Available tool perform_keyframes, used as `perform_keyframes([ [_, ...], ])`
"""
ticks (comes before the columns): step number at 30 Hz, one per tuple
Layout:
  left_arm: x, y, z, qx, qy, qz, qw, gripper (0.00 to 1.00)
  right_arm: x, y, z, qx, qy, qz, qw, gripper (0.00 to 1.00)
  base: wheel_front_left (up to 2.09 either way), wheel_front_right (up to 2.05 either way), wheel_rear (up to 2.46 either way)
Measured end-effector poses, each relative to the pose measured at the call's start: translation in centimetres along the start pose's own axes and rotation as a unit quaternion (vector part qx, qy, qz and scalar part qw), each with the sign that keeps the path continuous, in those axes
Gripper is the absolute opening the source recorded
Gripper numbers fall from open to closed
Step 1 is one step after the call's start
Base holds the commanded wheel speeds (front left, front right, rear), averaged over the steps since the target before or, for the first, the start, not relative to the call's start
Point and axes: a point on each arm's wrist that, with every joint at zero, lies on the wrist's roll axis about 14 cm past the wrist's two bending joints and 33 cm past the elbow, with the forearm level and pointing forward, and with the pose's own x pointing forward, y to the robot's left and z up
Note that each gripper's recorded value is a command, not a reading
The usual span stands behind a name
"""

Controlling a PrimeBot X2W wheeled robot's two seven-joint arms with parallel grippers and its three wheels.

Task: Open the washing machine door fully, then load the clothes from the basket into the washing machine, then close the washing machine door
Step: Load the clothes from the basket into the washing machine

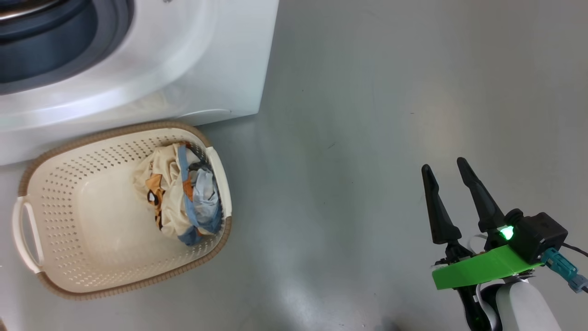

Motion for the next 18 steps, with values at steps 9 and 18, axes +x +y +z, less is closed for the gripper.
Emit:
perform_keyframes([
  [9, -2.6, -0.4, -2.1, -0.018, 0.033, 0.009, 0.999, 1.00, 0.1, 0.7, 0.9, -0.003, -0.013, 0.010, 1.000, 1.00, 0.00, 0.00, 0.00],
  [18, -8.5, -0.4, -3.8, -0.038, 0.064, 0.029, 0.997, 1.00, -0.5, 1.4, 2.1, -0.008, -0.027, 0.023, 0.999, 1.00, 0.00, 0.00, 0.00],
])
